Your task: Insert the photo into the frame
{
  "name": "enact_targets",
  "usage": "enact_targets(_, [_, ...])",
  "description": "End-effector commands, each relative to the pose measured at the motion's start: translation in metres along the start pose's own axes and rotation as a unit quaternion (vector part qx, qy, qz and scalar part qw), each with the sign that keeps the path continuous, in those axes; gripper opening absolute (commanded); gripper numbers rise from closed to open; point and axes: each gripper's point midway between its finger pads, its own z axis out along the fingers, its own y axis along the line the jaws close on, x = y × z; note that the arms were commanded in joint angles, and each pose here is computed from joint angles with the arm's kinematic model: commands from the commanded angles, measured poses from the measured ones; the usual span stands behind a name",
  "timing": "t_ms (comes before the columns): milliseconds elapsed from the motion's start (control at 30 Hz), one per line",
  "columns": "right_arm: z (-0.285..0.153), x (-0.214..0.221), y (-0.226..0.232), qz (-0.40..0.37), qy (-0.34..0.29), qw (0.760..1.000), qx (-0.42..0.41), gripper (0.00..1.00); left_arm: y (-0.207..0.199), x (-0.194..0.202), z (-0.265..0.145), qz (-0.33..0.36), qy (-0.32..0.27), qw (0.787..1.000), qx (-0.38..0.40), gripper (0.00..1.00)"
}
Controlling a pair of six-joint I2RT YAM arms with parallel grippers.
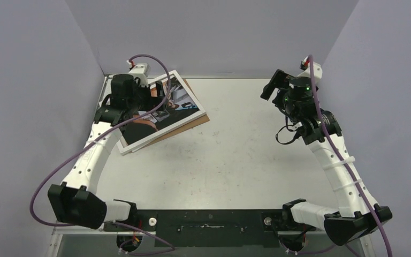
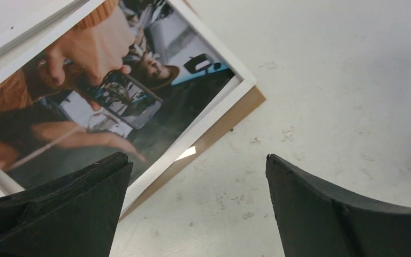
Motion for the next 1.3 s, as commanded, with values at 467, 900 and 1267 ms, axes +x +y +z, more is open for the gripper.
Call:
enact_targets(467, [0.051, 0.113, 0.002, 0.019, 0.213, 0.977, -0.005, 0.96, 0.059, 0.049, 0.105, 0.096, 0.191, 0.975, -0.066, 0.97])
enact_targets(900, [0.065, 0.160, 0.006, 0.058, 0.301, 0.951, -0.039, 0.94, -0.010, 0.114, 0.141, 0.084, 0.256, 0.955, 0.120, 0.83])
enact_targets(1267, [0.066, 0.175, 0.001, 0.066, 0.321, 0.944, -0.038, 0.94, 0.008, 0.150, 0.187, 0.176, 0.260, 0.948, 0.055, 0.73])
